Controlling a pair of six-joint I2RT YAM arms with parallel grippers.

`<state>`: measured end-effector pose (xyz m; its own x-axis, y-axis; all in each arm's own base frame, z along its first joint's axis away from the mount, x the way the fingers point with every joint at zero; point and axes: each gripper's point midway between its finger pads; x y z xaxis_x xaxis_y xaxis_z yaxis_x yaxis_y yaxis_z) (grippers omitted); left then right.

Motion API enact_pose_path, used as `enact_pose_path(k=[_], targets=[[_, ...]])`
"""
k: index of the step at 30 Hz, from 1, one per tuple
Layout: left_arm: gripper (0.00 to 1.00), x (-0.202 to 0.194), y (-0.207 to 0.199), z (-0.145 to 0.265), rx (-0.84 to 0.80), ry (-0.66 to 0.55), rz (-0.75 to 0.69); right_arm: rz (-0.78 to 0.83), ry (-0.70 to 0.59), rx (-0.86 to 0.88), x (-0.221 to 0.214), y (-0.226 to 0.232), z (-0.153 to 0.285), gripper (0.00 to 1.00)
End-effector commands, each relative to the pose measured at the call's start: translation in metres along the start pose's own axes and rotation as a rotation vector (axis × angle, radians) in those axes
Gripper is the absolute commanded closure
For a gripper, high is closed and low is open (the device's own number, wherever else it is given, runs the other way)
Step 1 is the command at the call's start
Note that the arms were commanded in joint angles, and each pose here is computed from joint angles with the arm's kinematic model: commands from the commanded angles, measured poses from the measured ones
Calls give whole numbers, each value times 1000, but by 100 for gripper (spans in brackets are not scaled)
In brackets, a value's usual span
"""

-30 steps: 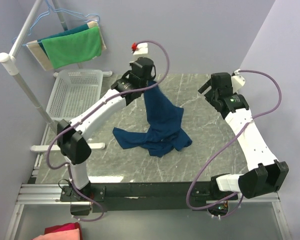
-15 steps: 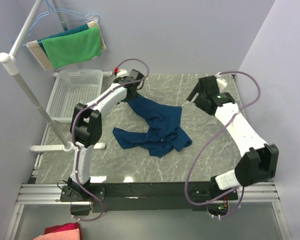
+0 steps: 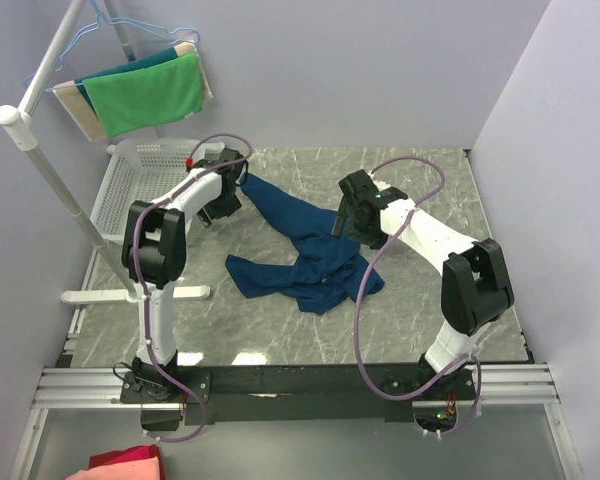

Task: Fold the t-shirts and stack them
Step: Flatten the tshirt out

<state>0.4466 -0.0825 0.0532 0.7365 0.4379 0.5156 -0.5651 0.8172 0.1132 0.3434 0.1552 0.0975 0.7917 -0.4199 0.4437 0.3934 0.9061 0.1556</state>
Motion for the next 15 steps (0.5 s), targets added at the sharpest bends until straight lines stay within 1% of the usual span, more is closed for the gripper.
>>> enact_pose_path(k=[1, 9, 13, 15], targets=[[30, 21, 20, 0, 2, 2, 92, 9, 14, 23, 3, 13, 1, 9], [30, 54, 45, -17, 26, -13, 158, 66, 56, 4, -14, 17, -10, 10], [31, 67, 41, -20, -12, -23, 155, 96, 56, -24, -21, 17, -8, 10], [30, 70, 37, -19, -35, -30, 143, 105, 56, -20, -25, 18, -6, 10]])
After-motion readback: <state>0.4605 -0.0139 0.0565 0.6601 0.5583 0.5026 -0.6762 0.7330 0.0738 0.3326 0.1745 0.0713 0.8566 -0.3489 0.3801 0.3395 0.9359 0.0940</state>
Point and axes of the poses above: each gripper's point midway between its finger pads, its own z axis back along the fingers, its own y axis along the line the jaws close on, x = y × z, and after that the axes turned 7 degrees about -z, right-handed
